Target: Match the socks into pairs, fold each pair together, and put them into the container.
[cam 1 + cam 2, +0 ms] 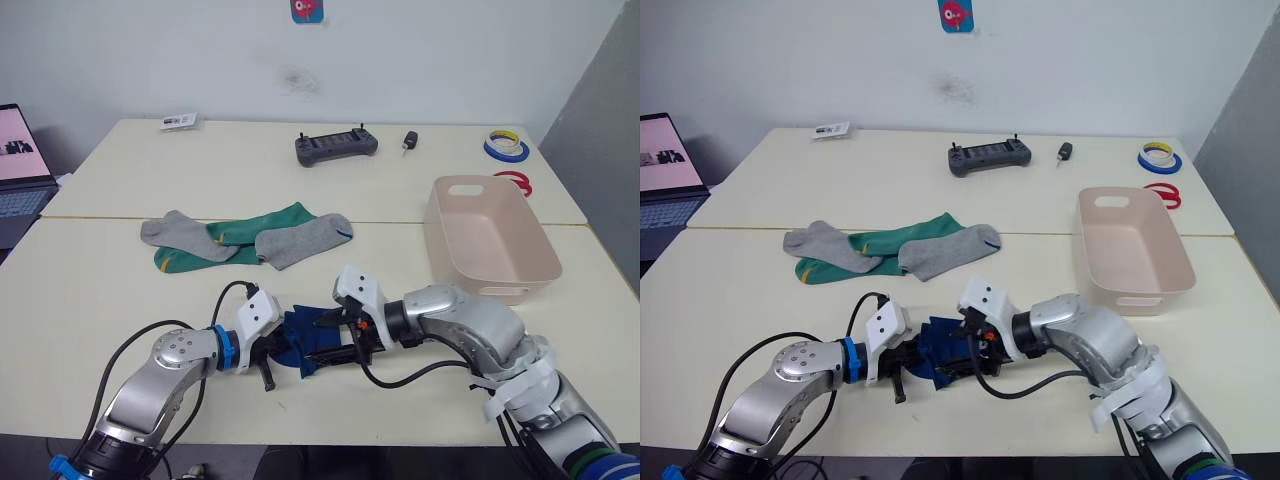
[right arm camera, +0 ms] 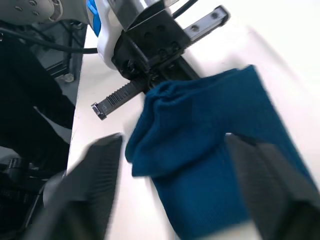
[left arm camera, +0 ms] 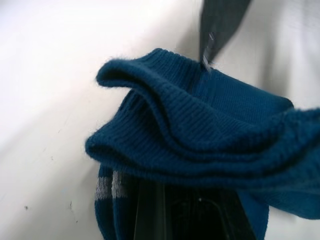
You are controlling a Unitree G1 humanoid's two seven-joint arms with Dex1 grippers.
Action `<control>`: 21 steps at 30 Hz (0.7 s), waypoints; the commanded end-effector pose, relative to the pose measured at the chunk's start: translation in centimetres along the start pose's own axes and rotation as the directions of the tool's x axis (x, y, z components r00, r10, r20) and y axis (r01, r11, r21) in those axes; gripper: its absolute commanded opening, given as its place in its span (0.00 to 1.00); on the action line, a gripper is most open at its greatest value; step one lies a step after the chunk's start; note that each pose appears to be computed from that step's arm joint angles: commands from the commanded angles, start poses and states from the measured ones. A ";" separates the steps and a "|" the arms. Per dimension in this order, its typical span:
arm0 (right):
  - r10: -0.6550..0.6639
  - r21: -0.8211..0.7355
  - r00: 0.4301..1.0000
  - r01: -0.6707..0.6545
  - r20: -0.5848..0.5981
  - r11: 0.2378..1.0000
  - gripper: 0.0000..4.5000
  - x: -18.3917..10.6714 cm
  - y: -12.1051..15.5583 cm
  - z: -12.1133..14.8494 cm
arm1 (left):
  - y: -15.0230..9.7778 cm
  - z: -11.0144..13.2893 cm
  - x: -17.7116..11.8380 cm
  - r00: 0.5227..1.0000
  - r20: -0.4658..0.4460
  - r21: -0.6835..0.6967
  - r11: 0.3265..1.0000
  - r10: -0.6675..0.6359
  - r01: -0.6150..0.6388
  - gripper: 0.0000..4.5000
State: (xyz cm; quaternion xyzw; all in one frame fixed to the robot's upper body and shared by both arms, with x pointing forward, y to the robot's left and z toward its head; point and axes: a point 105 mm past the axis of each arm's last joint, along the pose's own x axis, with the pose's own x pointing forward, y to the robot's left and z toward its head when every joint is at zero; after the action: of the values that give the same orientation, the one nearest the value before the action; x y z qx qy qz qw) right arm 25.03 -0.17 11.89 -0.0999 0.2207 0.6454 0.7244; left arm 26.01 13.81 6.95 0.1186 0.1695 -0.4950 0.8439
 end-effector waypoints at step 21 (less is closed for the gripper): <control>-0.170 -0.036 0.984 0.173 0.058 0.984 0.99 -3.4 -1.4 -0.8 | -0.4 5.4 -3.8 0.997 0.038 0.073 0.995 -0.064 0.061 0.00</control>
State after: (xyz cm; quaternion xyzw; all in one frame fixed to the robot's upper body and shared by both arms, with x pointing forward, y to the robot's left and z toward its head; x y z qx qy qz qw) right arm 25.87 -3.91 11.22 -0.1118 0.2098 0.5878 0.7733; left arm 24.71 15.03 13.73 0.1175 0.1415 -0.5289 0.8285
